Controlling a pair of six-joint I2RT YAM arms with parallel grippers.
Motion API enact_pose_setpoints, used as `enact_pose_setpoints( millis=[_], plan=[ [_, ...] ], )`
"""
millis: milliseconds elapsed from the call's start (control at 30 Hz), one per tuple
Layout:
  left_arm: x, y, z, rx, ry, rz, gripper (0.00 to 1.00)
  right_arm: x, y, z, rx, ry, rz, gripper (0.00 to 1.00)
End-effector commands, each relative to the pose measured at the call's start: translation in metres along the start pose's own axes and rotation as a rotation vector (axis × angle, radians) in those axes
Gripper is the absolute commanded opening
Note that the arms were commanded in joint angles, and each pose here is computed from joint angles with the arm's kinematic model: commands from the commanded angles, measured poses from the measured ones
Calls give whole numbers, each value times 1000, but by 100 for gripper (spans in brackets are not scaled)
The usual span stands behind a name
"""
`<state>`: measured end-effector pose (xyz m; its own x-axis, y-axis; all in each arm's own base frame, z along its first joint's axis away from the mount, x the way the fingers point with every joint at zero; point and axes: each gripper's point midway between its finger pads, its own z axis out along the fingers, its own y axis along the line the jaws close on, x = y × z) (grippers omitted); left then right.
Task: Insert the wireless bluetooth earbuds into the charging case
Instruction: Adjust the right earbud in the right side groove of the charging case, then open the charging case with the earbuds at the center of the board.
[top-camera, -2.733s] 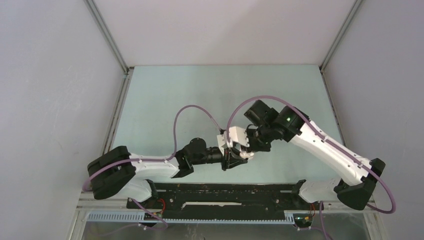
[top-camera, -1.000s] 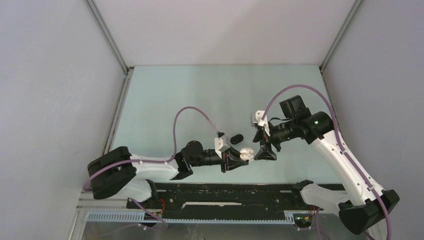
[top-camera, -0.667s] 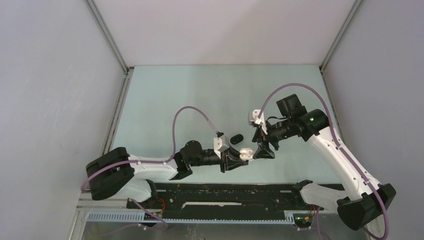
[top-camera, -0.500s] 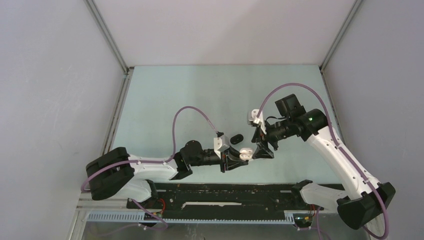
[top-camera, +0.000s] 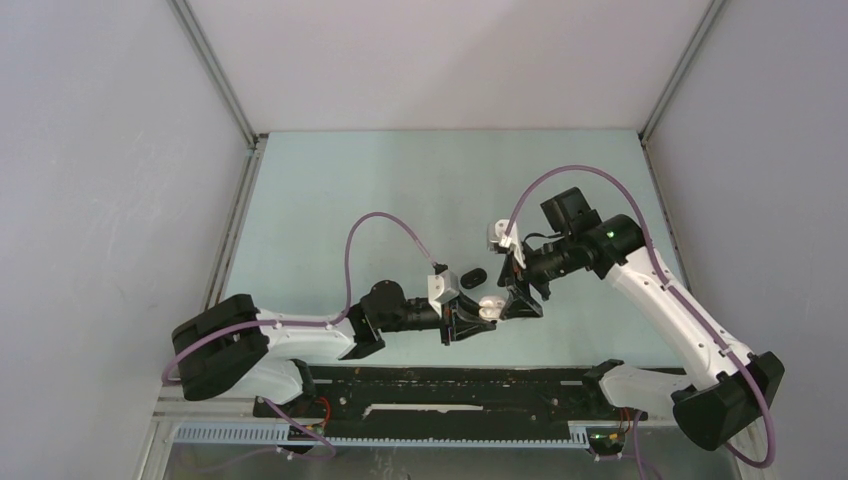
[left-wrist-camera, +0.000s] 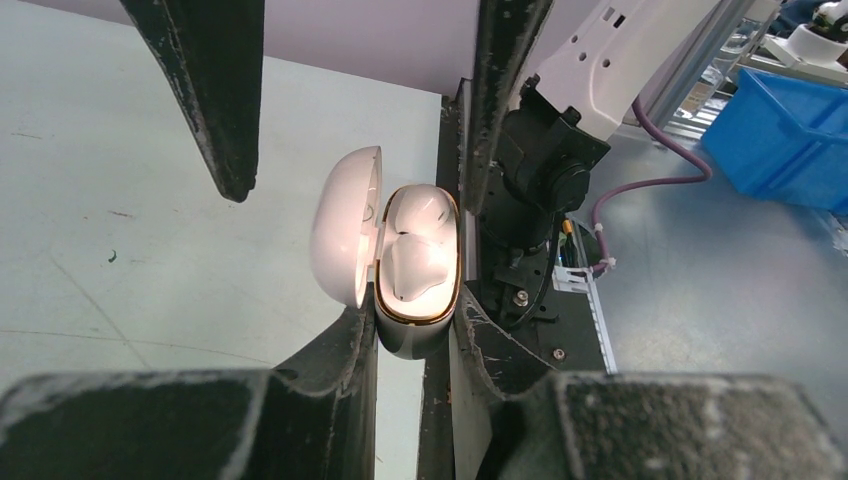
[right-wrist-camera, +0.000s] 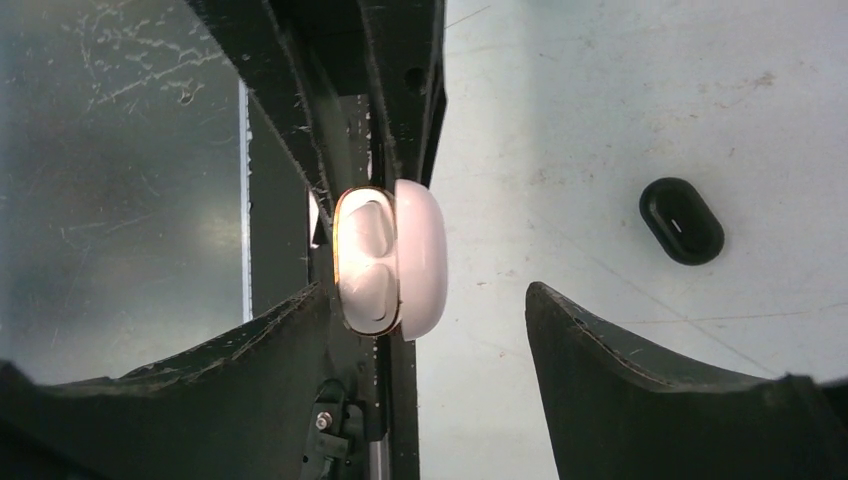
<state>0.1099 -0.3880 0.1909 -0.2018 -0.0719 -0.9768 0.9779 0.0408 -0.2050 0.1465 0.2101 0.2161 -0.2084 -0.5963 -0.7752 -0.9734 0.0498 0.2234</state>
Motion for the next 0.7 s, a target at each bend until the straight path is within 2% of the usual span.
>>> enact_pose_setpoints(
  millis=[0,200,400,500,667],
  plan=[
    [-21,-2,5,6,-49,43,0,0,24,-2,-89,-11,-111,75],
    [-20,7,8,-36,-42,29,0,8,45,-6,-147,15,-150,75],
    [-18,32,8,-138,-39,-51,0,3,63,-22,-169,27,-187,71],
    [-12,40,8,-178,-9,-68,0,5,27,-39,12,21,-122,69],
    [25,73,5,-356,136,-189,5,25,-43,-71,182,-146,139,70]
  ],
)
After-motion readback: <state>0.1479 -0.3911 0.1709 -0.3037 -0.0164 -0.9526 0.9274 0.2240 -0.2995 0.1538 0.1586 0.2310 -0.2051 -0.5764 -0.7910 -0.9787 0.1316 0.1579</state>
